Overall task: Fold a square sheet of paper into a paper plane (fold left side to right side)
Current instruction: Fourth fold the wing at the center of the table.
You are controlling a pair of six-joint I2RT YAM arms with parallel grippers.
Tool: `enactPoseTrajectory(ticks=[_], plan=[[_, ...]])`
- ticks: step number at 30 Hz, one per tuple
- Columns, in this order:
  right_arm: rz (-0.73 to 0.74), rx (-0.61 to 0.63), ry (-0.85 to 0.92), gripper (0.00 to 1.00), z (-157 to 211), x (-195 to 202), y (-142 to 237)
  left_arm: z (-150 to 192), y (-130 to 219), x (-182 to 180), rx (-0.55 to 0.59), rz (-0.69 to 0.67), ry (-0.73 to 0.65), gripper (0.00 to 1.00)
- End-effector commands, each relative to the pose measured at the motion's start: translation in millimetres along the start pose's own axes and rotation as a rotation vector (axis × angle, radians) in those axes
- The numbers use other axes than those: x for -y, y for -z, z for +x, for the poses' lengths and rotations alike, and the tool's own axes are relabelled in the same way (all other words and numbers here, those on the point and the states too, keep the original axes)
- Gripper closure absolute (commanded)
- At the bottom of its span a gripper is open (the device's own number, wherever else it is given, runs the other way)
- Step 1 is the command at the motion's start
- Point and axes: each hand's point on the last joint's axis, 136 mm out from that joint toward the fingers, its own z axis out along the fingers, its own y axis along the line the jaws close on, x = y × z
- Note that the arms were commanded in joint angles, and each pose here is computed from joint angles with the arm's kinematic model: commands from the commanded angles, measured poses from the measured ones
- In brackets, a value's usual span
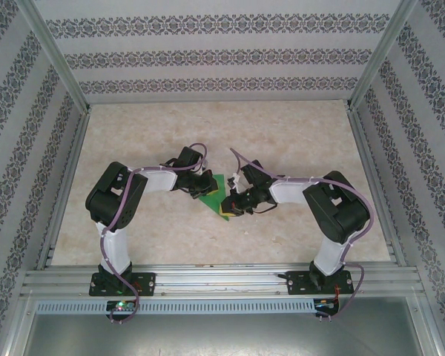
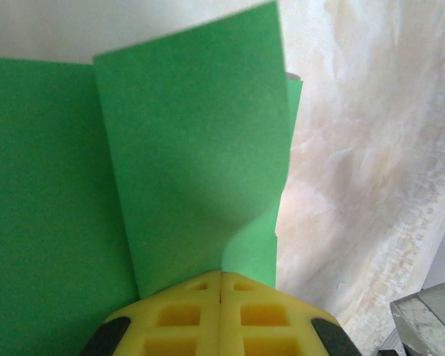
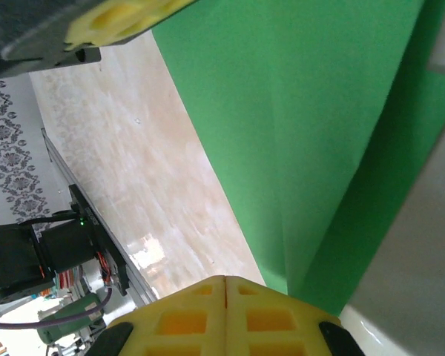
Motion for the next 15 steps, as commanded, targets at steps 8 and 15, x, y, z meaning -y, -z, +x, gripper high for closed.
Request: enactPoseTrajectory(ticks=[8,15], plan=[[0.013,-0.030,-0.029,1.00,10.2,14.3,-8.4,17.5,-6.7,-38.8,-0.041,-0.127,0.039,1.00],[0.024,-0.035,-0.035,1.00,13.6,18.3,-9.8,18.1,-6.8,-40.3,-0.041,-0.128,0.042,1.00]])
